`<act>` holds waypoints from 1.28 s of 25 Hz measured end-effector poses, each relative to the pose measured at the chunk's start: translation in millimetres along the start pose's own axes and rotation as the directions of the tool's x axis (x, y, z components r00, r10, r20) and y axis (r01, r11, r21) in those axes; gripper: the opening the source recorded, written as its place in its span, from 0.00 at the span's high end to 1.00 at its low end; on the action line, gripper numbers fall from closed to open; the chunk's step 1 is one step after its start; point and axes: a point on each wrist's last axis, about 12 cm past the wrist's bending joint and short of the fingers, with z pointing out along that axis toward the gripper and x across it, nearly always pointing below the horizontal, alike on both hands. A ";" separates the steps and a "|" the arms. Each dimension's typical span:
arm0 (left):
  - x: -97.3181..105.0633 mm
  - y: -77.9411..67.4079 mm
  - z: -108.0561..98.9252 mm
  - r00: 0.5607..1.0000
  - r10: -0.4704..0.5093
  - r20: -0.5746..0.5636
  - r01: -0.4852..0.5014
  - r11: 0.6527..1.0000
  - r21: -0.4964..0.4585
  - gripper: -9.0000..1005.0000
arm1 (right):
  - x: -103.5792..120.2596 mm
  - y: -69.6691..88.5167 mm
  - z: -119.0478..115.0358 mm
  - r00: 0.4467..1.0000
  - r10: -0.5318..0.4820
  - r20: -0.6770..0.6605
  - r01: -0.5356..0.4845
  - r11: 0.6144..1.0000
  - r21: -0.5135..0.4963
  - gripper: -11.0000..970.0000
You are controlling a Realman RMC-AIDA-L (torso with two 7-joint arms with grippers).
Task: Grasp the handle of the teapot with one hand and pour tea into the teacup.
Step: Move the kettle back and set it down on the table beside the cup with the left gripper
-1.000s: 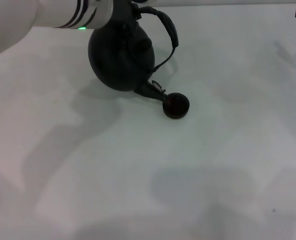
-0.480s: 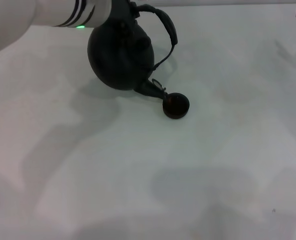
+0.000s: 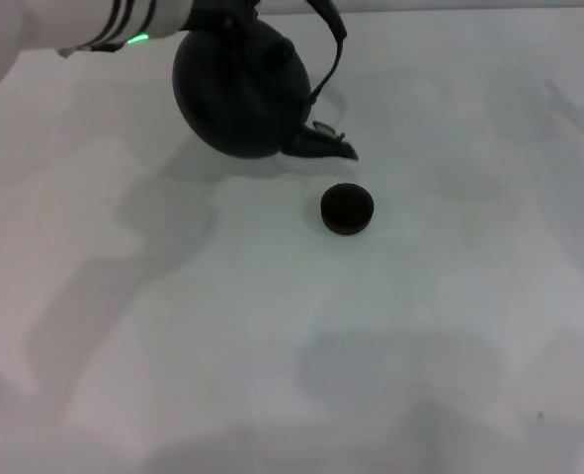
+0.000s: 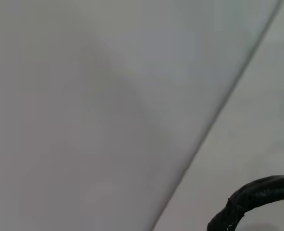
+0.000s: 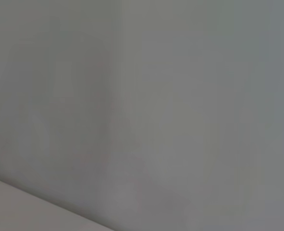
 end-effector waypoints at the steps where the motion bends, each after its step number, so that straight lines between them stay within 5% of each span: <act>1: 1.2 1.6 -2.0 1.000 -0.018 0.006 0.018 1.000 -0.007 0.88 | -0.4 0.0 0.5 1.000 -0.001 0.000 0.001 1.000 0.000 0.13; 8: 2.7 8.7 -15.3 0.993 -0.103 0.050 0.104 0.994 -0.030 0.88 | -1.7 0.8 2.6 1.000 -0.004 0.000 0.004 1.000 -0.005 0.13; 16: 16.9 33.8 -38.5 0.963 -0.236 0.130 0.235 0.972 0.025 0.88 | -1.8 1.1 2.9 1.000 -0.007 -0.002 0.007 1.000 -0.008 0.13; 25: 60.5 64.4 -73.4 0.890 -0.372 0.265 0.360 0.928 0.093 0.88 | -1.7 1.1 2.9 1.000 -0.007 -0.002 0.007 1.000 -0.008 0.13; 32: 103.8 57.8 -77.3 0.867 -0.409 0.285 0.388 0.913 0.127 0.88 | -2.8 0.7 3.5 1.000 -0.011 -0.002 0.011 1.000 -0.010 0.13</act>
